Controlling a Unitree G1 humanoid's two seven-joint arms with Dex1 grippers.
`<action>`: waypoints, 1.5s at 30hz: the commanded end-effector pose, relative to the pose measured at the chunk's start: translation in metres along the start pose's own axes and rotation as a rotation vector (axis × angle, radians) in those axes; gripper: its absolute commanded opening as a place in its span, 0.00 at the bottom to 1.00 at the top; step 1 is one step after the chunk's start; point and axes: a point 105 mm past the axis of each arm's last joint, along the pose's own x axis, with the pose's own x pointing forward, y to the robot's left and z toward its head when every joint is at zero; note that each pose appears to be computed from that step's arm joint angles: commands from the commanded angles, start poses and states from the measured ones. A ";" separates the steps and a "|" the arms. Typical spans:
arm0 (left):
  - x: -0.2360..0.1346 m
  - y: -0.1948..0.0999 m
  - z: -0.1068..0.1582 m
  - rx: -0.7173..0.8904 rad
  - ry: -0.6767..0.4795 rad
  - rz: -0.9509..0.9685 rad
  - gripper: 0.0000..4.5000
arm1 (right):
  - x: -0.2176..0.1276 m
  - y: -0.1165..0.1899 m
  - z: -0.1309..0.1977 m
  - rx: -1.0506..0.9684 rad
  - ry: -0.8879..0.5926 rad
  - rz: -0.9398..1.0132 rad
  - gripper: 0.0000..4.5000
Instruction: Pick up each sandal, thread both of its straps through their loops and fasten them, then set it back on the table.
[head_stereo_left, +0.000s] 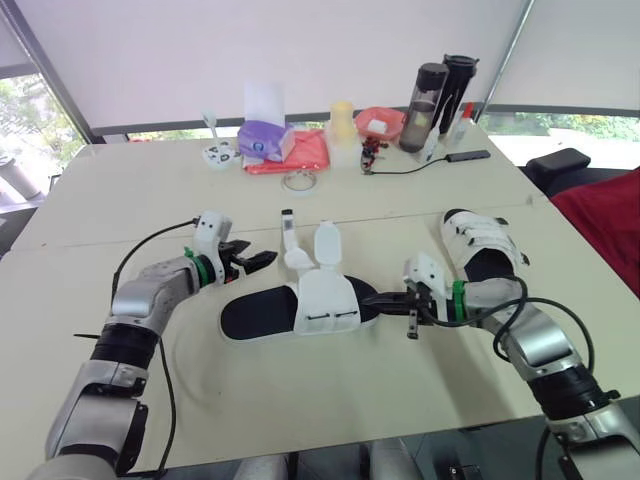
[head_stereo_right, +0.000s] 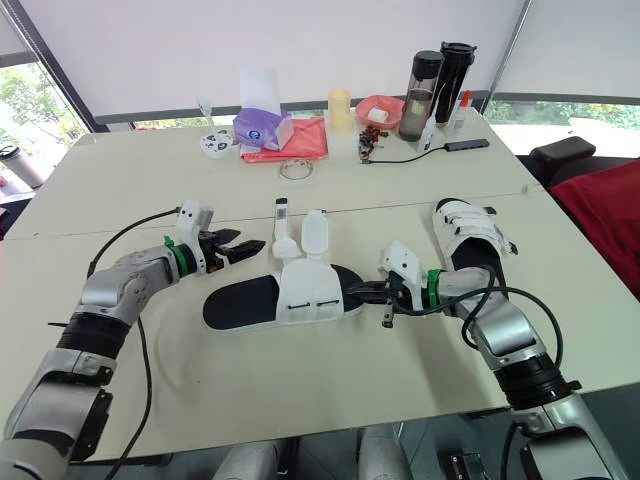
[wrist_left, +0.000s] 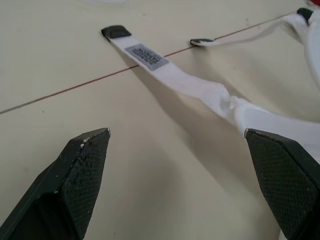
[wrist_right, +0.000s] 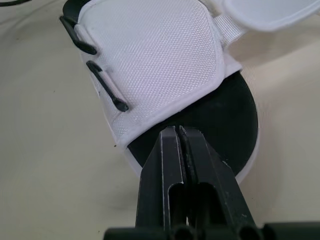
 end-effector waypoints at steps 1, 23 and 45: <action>0.001 0.005 0.015 0.041 -0.043 0.001 1.00 | 0.007 -0.002 0.004 -0.031 -0.006 0.027 0.01; 0.009 -0.005 0.001 0.055 0.007 -0.055 1.00 | 0.030 0.025 -0.002 0.056 -0.028 0.143 0.01; 0.007 -0.009 0.015 -0.718 -0.019 -0.192 1.00 | 0.039 0.028 -0.004 0.037 -0.041 0.112 0.01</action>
